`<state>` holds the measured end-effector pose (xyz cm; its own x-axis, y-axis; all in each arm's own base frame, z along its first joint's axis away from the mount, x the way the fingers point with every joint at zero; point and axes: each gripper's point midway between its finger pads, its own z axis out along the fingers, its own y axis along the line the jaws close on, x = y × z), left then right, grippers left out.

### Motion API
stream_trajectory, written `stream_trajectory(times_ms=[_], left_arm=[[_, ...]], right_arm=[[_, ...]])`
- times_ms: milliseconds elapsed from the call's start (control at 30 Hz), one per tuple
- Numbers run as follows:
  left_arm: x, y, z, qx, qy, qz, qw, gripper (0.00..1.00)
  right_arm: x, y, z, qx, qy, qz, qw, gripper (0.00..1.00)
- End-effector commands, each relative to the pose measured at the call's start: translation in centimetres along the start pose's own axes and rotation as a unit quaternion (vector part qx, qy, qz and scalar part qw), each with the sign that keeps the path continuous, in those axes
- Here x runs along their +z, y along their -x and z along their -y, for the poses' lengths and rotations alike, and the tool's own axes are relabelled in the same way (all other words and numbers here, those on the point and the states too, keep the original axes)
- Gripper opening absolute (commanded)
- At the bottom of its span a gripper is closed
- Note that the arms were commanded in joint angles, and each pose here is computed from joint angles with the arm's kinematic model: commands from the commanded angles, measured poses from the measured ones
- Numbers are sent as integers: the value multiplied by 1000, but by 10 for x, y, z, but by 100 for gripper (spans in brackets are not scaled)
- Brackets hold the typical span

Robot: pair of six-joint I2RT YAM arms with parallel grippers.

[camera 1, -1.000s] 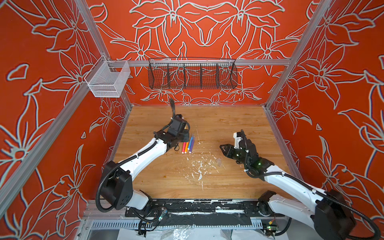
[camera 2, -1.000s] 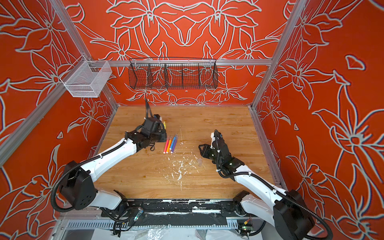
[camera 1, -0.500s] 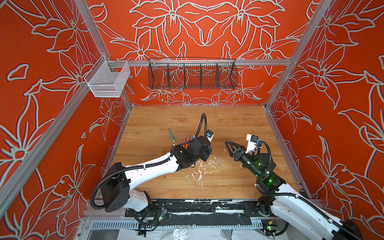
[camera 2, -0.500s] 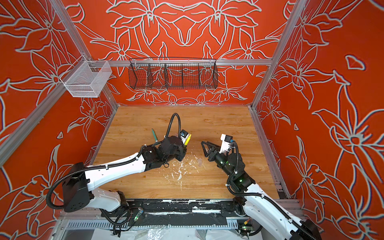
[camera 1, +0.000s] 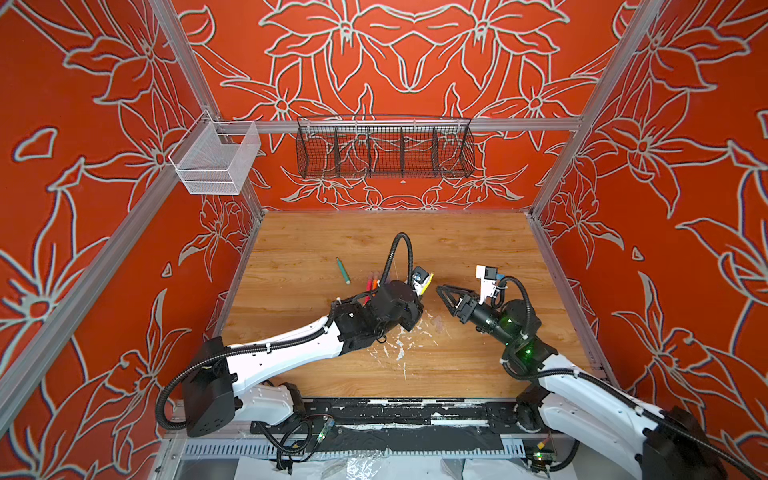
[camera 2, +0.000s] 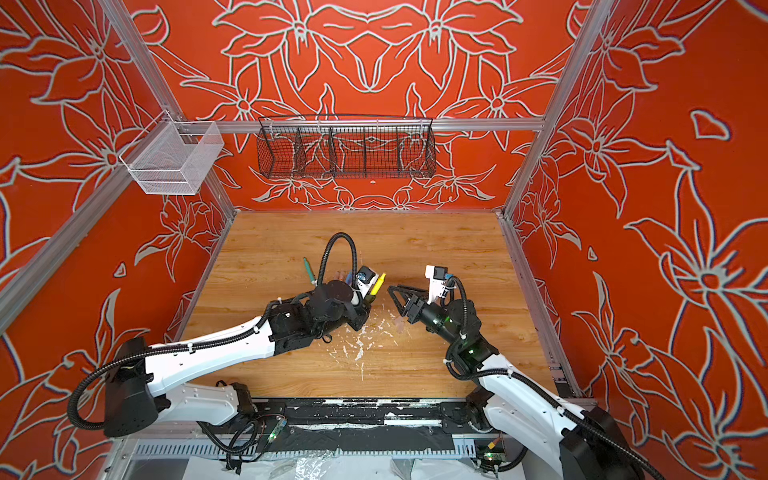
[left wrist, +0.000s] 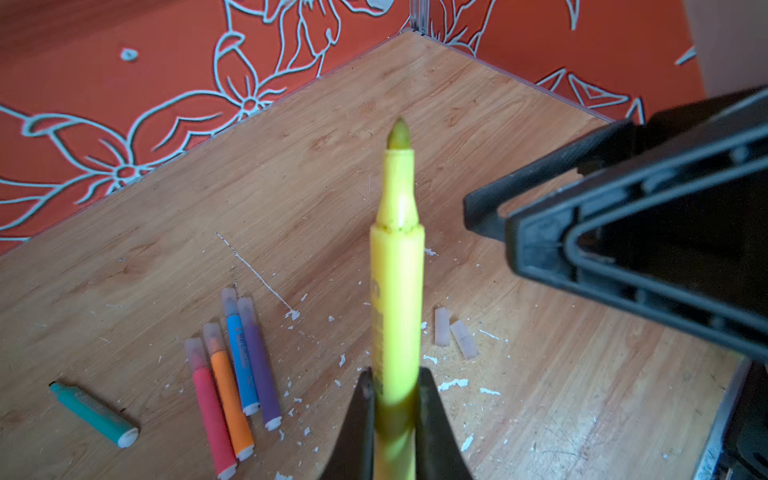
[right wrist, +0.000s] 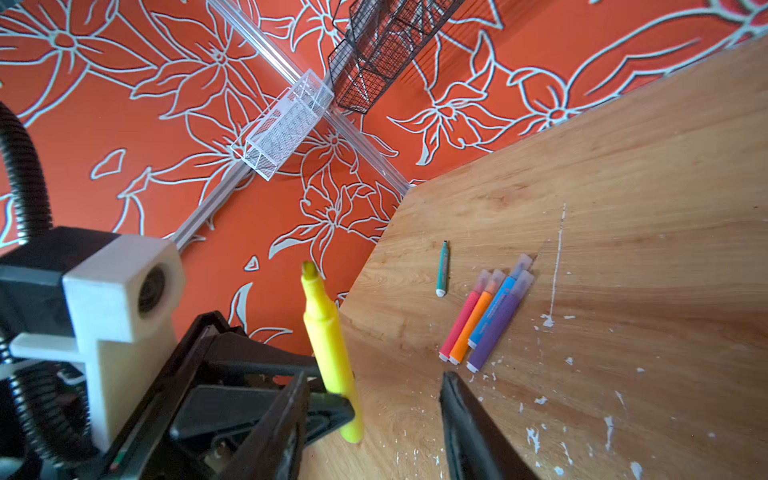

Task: Insert the pens into the pen caps
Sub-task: 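Lift the yellow marker upright with the left gripper while the right gripper moves in, then move the open right gripper down over the loose translucent caps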

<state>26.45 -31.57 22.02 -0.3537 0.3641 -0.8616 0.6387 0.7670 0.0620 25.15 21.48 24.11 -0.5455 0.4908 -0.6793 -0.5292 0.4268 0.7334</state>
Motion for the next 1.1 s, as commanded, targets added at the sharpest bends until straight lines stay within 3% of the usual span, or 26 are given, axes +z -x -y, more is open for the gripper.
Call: stream_trajectory(times_ms=[0,267,633,767,1067], left_arm=[[2,10,10,18,-6,5,1000,0],[9,7,30,50,-7,-5,999,0],[14,4,33,62,6,-10,998,0],[14,4,33,62,7,-8,998,11],[16,3,29,62,21,-6,998,28]], right_arm=[[3,14,-28,-4,54,9,998,53],[7,11,-28,3,61,1,998,50],[14,7,-24,11,61,-10,998,11],[18,3,-21,20,61,-18,998,0],[19,-2,-34,36,99,-21,994,0]])
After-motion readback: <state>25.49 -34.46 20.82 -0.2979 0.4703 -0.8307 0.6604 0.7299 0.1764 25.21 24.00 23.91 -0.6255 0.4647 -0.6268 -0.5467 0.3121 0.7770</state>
